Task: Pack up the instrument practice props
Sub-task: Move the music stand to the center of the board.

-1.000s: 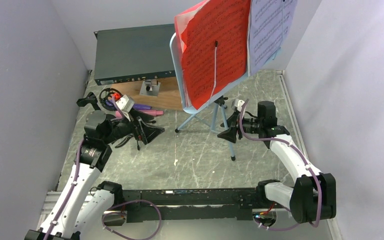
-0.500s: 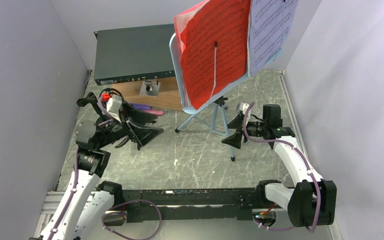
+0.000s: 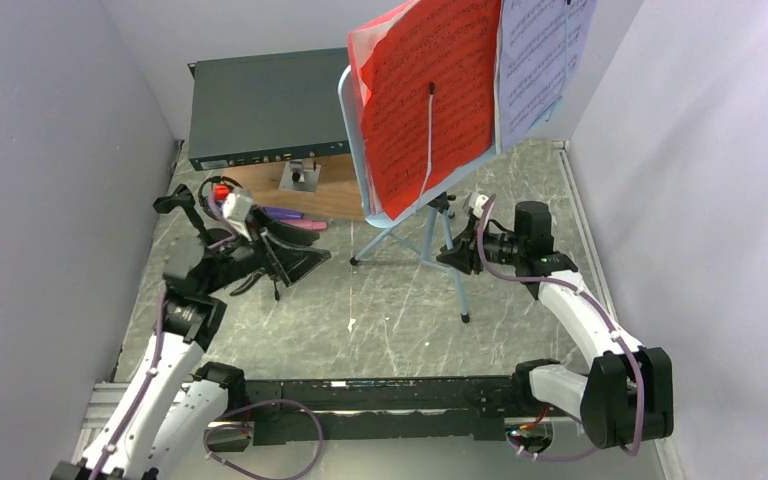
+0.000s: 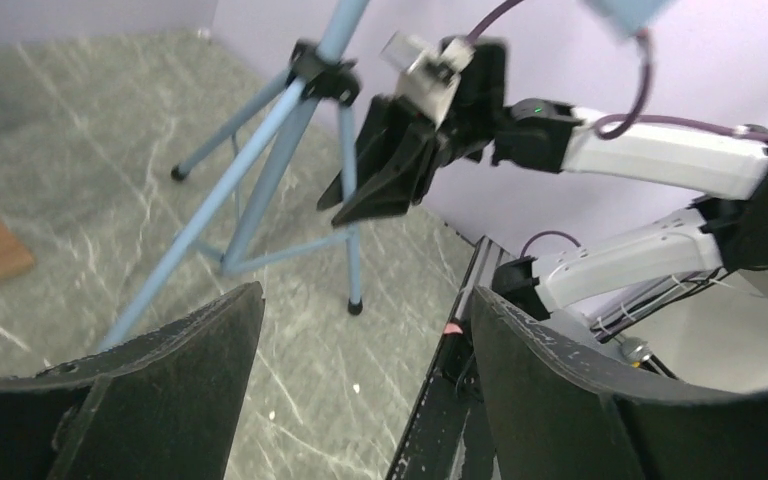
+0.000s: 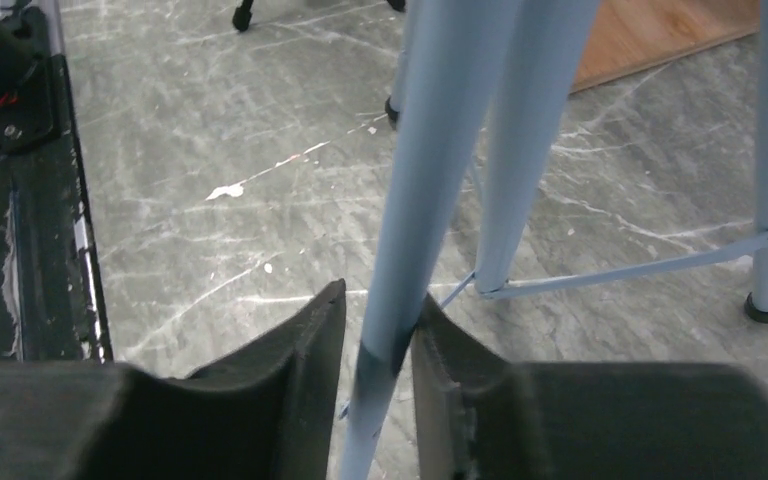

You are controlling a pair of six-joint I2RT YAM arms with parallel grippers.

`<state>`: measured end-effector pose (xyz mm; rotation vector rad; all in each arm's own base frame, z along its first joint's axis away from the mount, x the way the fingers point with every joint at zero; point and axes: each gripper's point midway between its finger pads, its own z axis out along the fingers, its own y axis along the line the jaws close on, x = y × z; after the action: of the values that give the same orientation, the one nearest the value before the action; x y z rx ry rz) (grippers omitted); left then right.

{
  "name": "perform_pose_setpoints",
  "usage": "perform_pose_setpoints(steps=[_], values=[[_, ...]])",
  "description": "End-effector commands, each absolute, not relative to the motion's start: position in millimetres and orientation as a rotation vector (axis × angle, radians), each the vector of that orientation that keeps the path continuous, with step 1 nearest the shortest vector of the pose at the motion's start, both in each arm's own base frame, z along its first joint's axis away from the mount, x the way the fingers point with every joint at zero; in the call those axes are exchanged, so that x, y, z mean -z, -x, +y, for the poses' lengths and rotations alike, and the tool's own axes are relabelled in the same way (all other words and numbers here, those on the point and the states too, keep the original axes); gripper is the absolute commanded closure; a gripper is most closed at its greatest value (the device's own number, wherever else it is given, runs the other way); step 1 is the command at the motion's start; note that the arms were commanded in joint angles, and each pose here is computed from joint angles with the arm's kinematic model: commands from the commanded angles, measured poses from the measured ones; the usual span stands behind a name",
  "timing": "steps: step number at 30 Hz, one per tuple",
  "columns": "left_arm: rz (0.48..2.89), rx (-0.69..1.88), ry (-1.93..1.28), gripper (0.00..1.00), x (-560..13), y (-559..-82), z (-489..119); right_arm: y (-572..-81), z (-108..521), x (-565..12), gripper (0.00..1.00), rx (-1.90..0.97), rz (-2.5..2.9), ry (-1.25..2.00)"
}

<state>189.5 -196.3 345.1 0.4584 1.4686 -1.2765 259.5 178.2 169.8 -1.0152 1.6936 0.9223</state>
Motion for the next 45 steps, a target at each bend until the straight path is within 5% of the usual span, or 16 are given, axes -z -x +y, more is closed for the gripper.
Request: perform_pose_setpoints(steps=[1,6,24,33,45], values=[[1.546,1.234,-0.449,0.21,-307,-212,-208,-281,185,-189,0.78,-0.862,1.646,0.955],[1.584,1.165,-0.521,0.21,-294,-216,-232,-303,171,-190,1.00,-0.740,1.709,0.806],[1.620,1.116,-0.539,0.22,-282,-219,-244,-354,113,-184,1.00,-0.397,1.834,0.333],[1.565,1.125,-0.565,0.22,-302,-212,-247,-322,165,-176,1.00,-0.680,1.810,0.570],[1.340,1.312,-0.530,0.19,-406,-177,-245,-285,185,-181,0.41,-0.794,1.735,0.877]])
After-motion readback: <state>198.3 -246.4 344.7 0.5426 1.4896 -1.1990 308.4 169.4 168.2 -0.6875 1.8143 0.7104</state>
